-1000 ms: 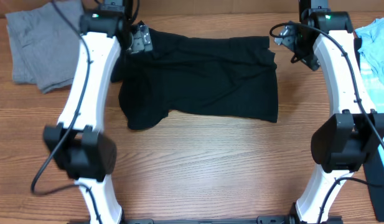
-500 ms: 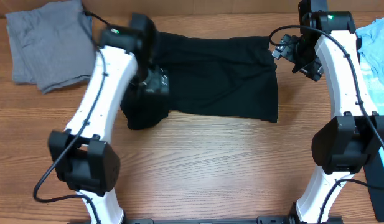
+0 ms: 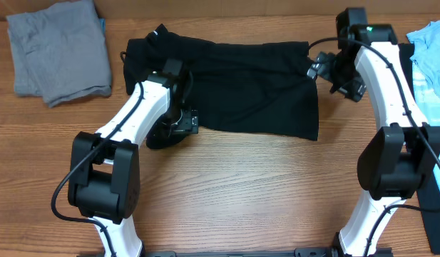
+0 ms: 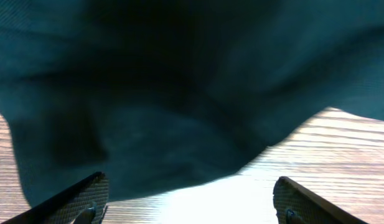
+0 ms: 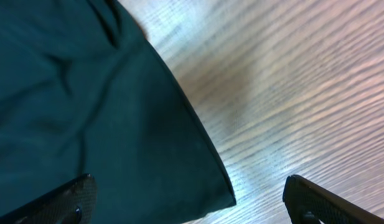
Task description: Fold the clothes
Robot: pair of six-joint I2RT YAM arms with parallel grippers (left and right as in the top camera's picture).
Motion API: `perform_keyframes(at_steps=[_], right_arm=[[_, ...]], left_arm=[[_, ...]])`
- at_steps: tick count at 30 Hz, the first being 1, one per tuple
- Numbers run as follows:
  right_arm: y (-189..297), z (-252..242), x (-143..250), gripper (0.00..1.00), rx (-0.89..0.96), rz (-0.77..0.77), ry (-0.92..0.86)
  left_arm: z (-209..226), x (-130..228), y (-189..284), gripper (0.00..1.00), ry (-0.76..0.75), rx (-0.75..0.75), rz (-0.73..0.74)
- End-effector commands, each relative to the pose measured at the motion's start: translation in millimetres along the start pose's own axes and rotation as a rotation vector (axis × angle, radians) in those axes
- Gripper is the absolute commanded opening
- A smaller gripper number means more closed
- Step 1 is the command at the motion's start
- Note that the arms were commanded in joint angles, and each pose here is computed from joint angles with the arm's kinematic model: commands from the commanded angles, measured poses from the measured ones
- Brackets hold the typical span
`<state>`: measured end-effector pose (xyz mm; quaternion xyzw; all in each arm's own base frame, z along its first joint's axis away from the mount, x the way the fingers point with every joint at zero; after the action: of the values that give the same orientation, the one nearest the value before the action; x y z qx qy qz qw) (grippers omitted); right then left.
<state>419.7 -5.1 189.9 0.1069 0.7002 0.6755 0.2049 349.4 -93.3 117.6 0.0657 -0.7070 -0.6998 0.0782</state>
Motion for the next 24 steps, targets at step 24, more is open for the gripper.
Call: perform_keyframes(at_steps=[24], right_arm=[[-88, -19, 73, 0.90, -0.028, 0.284, -0.082]], left_arm=[[20, 13, -37, 0.80, 0.014, -0.041, 0.033]])
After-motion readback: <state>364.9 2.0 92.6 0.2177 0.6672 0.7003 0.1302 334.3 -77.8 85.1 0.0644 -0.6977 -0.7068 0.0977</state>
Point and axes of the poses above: each gripper's point midway between its finger pads, its own y axis back along the fingers, its own z axis along the line the jaws close on, x = y × z, the point moved 8 cm from there along y, back along the fingers, and after that the axes turned 8 degrees about y, right-handed, at the moved point
